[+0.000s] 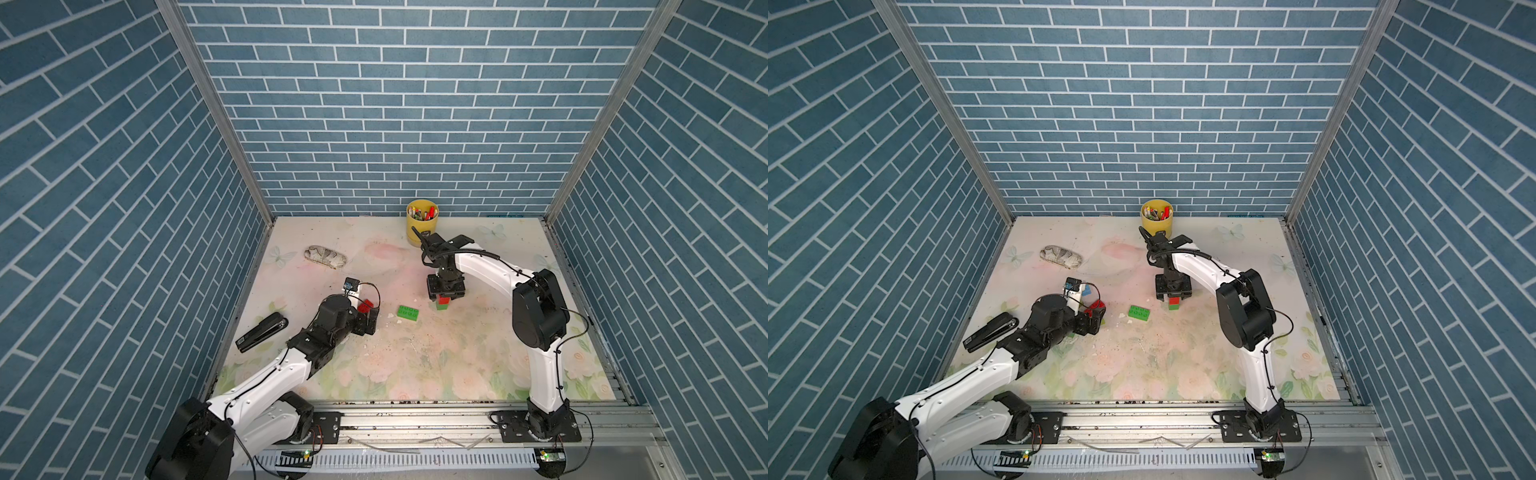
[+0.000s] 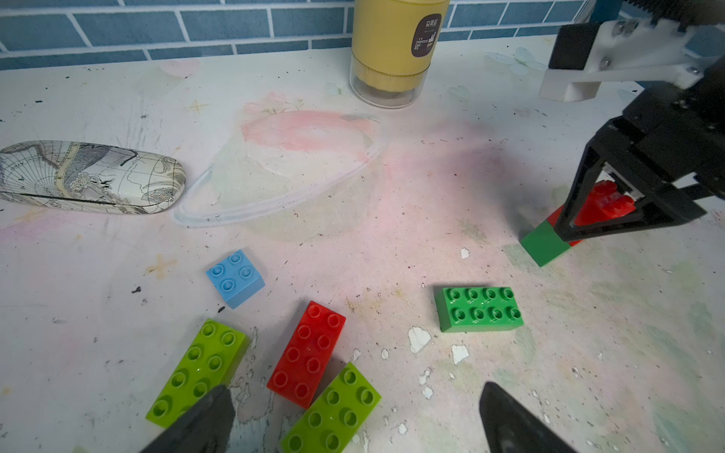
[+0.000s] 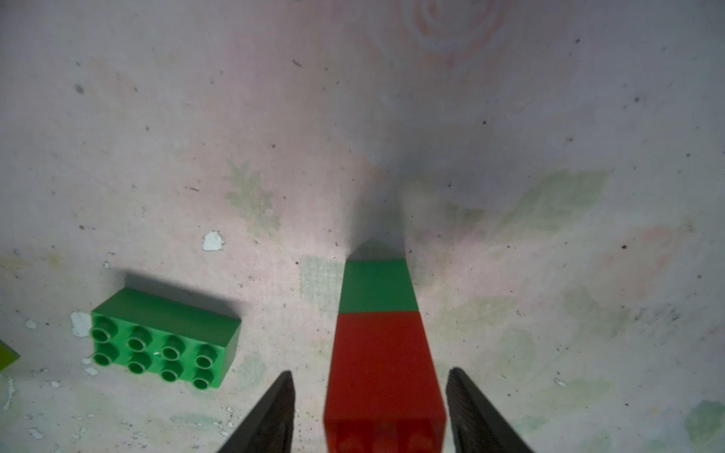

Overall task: Assemble a spoon with lego
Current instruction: Assemble the lego brick with the lego brick, then move the lego brick at the center of the board.

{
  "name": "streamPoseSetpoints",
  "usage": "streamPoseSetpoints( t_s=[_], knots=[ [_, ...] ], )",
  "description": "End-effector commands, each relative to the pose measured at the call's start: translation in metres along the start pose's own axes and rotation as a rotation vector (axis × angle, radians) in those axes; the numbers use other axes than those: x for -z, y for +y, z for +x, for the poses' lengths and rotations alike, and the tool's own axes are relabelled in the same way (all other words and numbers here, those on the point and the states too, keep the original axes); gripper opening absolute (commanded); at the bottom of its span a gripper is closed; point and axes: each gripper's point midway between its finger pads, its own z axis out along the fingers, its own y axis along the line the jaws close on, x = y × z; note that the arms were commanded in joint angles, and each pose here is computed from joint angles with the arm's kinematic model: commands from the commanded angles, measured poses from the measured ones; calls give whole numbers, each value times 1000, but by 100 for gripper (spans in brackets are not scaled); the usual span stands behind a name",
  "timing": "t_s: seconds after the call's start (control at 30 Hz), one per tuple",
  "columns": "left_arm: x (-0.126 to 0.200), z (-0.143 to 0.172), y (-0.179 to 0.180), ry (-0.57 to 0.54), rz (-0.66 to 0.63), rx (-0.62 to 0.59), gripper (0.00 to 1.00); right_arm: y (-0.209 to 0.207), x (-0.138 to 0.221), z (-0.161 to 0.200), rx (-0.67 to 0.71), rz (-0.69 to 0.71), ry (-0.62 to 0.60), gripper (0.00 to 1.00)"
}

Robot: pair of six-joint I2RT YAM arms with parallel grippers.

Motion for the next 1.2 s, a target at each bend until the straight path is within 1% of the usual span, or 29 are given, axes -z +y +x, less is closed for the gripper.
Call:
streamPoseSetpoints(
  t_s=[0.0,0.07,0.13,0.27,0.37,0.47,0.6,0.67,0.77,0.83,0.87,1.0,1.17],
  knots=[
    [1,4,0,16,-6,-6,99,-7,23,4,-26,26,-23,71],
    [2,3,2,19,-19,6,99,-14,37,6,-30,58,-56,73],
    [3,-1,5,24,-40,16,99,-18,53,10,-37,73,-97,74],
    [3,1,13,43,-88,35,99,-12,84,14,-25,82,-180,75],
    [5,5,23,55,-130,69,99,6,99,10,15,64,-229,74],
    [9,10,32,69,-170,104,99,39,101,-2,67,-7,-255,74],
    [18,16,53,88,-237,185,99,81,85,-23,124,-91,-237,71],
    [26,21,66,103,-283,231,99,98,70,-32,142,-120,-215,68],
    [38,24,78,111,-326,271,100,118,36,-39,166,-142,-156,59],
    [45,21,82,99,-340,274,99,125,18,-41,175,-153,-128,55],
    [47,20,82,93,-343,276,99,128,11,-40,180,-157,-115,53],
    [51,19,82,86,-344,289,99,136,-11,-35,188,-174,-68,51],
    [48,22,81,100,-336,287,99,144,-27,-18,208,-205,-4,50]
  ],
)
